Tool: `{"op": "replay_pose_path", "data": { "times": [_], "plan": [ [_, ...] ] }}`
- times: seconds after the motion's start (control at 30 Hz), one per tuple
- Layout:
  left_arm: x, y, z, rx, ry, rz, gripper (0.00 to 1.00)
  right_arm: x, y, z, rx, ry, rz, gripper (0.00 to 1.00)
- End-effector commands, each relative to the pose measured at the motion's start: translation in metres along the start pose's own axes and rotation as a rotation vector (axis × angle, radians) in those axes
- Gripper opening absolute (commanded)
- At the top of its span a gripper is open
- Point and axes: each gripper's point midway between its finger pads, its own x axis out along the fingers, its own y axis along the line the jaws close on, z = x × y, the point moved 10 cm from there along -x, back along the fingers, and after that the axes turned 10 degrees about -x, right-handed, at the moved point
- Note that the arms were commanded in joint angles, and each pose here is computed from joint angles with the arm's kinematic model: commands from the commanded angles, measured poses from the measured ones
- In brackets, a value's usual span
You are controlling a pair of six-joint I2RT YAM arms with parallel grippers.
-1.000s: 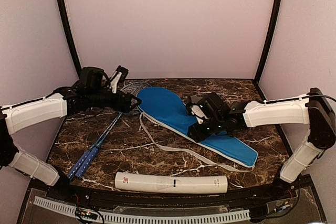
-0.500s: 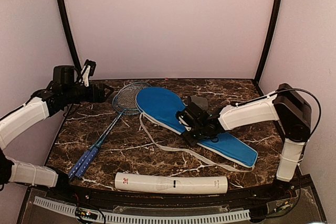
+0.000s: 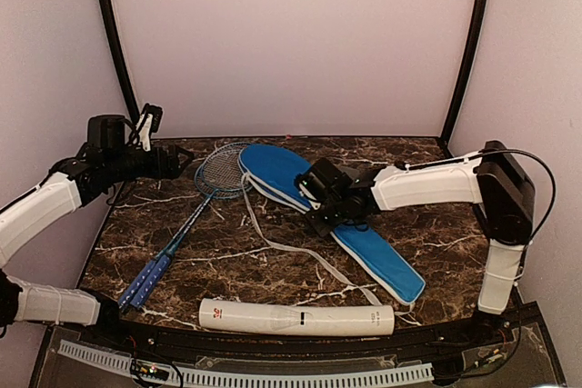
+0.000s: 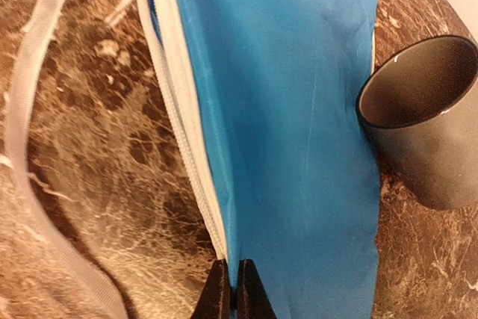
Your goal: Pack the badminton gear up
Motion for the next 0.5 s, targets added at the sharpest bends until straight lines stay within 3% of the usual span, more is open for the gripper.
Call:
{"op": "replay_pose_path", "data": {
  "times": [0.0,0.27,0.47],
  "plan": [
    [-0.008,0.000,-0.001,0.007,-0.018,0.012,0.94,-0.054,-0.016,0.047,0.116,-0.172,0.087,0.00],
    [-0.001,-0.003,-0.004,-0.002,0.014,-0.052,0.93,-0.103,-0.050,0.094,0.334,-0.444,0.296,0.00],
    [0.006,-0.002,-0.008,-0.020,0.055,-0.069,0.92,-0.107,-0.061,0.114,0.458,-0.592,0.390,0.00]
  ]
}}
